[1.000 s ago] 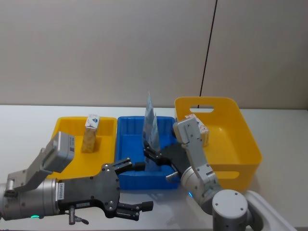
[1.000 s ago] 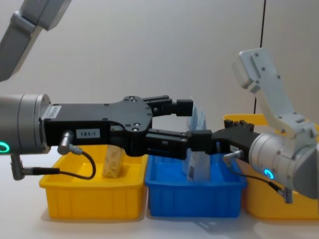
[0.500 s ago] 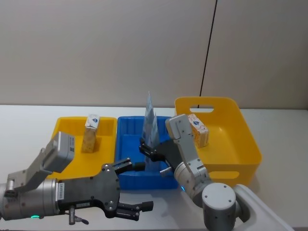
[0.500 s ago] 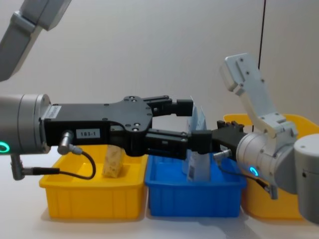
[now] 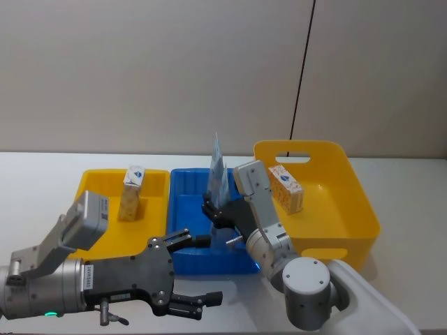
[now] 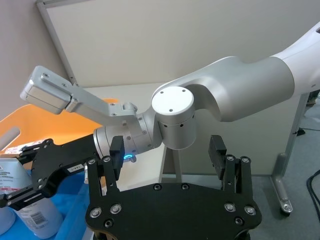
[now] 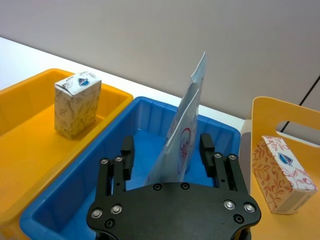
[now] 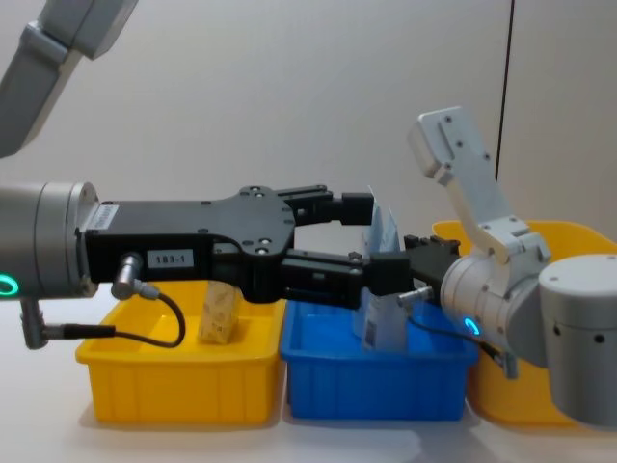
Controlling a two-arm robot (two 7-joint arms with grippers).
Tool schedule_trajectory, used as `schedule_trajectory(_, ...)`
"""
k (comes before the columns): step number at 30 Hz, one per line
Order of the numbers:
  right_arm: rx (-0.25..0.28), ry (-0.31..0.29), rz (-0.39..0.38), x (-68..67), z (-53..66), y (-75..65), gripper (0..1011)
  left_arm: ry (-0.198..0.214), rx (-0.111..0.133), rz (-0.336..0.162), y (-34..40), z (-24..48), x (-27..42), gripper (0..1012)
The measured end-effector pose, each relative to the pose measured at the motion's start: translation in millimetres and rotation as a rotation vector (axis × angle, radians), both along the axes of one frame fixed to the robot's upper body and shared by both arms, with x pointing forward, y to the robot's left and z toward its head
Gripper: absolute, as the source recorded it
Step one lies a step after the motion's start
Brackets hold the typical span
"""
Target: Bimanual collaborative sorting of washing and personal care products
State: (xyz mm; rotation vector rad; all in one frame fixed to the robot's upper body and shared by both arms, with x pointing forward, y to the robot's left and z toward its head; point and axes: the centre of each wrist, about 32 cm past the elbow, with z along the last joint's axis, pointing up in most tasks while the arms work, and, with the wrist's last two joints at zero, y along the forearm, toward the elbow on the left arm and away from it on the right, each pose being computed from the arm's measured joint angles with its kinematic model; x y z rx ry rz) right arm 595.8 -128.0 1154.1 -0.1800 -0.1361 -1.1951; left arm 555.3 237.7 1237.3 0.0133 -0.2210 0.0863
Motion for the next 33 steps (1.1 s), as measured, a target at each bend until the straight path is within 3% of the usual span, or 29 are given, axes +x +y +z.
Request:
schedule_trajectory(22, 0.029, 0.013, 0.01, 4.7, 6.2, 1.5, 119, 0.0, 0.0, 0.0, 0.0, 0.0, 0.0, 1001)
schedule_trajectory(33, 0.051, 0.004, 0.005, 0.2, 13.2, -2.5, 60, 0.0, 0.0, 0.0, 0.0, 0.0, 0.0, 1001)
